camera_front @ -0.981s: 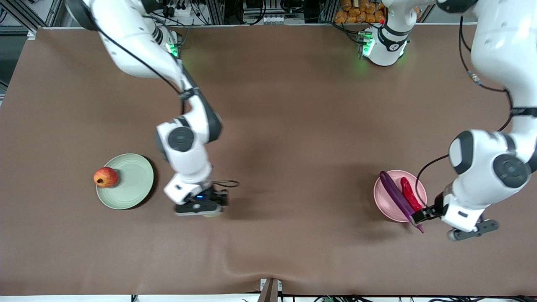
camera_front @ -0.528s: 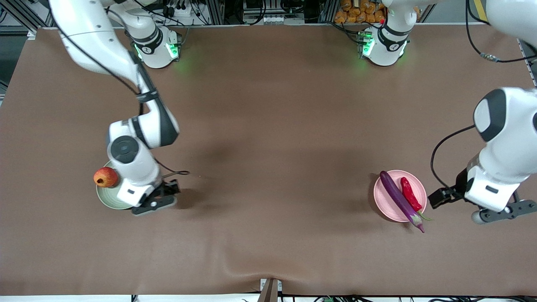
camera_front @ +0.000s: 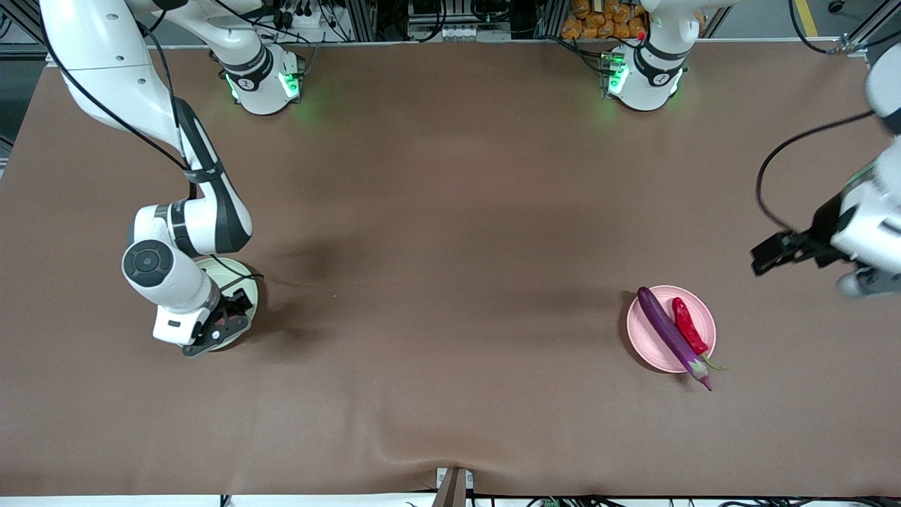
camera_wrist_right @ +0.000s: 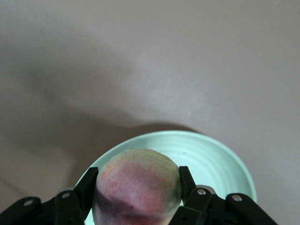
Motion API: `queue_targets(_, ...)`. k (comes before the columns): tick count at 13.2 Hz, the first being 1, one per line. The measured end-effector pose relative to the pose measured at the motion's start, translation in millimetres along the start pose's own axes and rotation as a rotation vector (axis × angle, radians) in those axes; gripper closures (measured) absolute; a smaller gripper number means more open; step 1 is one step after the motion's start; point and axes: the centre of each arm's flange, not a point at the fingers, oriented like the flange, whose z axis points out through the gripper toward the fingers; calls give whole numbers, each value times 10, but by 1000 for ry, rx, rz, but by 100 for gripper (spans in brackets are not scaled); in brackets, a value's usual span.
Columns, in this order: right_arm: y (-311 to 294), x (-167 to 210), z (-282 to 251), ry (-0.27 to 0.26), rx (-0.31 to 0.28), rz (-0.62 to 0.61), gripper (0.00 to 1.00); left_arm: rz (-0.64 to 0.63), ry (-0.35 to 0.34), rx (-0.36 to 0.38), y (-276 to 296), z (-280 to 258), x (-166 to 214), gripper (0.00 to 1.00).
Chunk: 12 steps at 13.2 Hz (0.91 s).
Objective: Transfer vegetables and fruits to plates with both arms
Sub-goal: 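Release the peach on the green plate while the left gripper withdraws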
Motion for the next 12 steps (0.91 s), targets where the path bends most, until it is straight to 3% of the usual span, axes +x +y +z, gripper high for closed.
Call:
queue_targets(2, -56, -94, -6, -9, 21, 13, 21, 0, -23, -24, -267, -172, -87, 0)
queue_targets(3, -61, -138, -70, -12, 53, 46, 10, 6, -30, -26, -321, -248, -140, 0)
queue_targets(4, -77, -181, -171, -17, 118, 99, 1, 11, -38, -22, -320, -321, -203, 0)
queue_targets(6, -115, -244, -509, -11, 257, 195, 0, 24, -47, -11, -248, -427, -355, 0)
queue_targets(7, -99, -284, -703, -9, 285, 212, 0, 30, -50, -3, -212, -452, -442, 0)
queue_targets(12, 319, -668, -1492, 30, 302, 313, 0, 41, -77, 28, -145, -457, -876, 0)
